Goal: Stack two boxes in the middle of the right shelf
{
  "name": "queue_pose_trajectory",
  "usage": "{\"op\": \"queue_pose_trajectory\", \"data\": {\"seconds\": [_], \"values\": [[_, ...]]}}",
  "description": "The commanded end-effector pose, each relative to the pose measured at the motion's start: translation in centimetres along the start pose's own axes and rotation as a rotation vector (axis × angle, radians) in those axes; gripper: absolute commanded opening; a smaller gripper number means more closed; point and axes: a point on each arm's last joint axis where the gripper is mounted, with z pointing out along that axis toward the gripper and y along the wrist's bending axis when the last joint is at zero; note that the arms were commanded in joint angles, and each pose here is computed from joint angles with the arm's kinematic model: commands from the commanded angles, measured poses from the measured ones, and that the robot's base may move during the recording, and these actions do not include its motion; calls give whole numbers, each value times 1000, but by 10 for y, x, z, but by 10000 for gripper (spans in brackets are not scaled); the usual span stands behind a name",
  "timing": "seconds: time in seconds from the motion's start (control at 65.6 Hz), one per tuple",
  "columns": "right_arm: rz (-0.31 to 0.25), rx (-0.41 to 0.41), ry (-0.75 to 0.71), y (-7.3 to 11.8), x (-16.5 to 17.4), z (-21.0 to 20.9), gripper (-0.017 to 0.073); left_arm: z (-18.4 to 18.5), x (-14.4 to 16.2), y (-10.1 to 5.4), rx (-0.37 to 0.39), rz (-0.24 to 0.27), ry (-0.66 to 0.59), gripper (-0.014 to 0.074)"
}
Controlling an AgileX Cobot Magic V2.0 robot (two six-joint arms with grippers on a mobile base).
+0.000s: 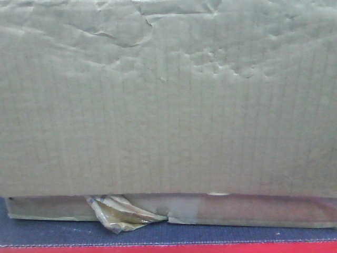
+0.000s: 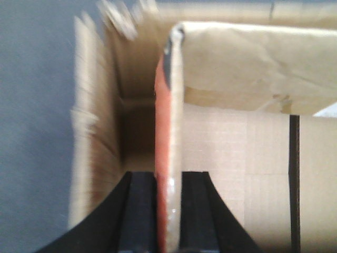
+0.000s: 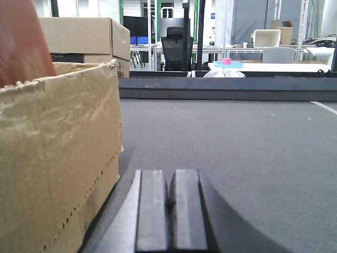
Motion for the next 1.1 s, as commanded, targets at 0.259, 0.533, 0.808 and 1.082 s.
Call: {"op": "queue_pose_trajectory", "data": {"seconds": [0.259, 0.533, 0.808, 1.082], "values": [[1, 3, -24, 0, -2, 0, -162, 50, 8, -20, 6, -2, 105, -111], [1, 3, -24, 0, -2, 0, -162, 53, 10, -21, -4, 0, 123, -107], [1, 3, -24, 0, -2, 0, -162, 53, 9, -21, -4, 4, 120, 253], [1, 3, -24, 0, -2, 0, -162, 12, -8, -15, 35, -12, 46, 391]]}}
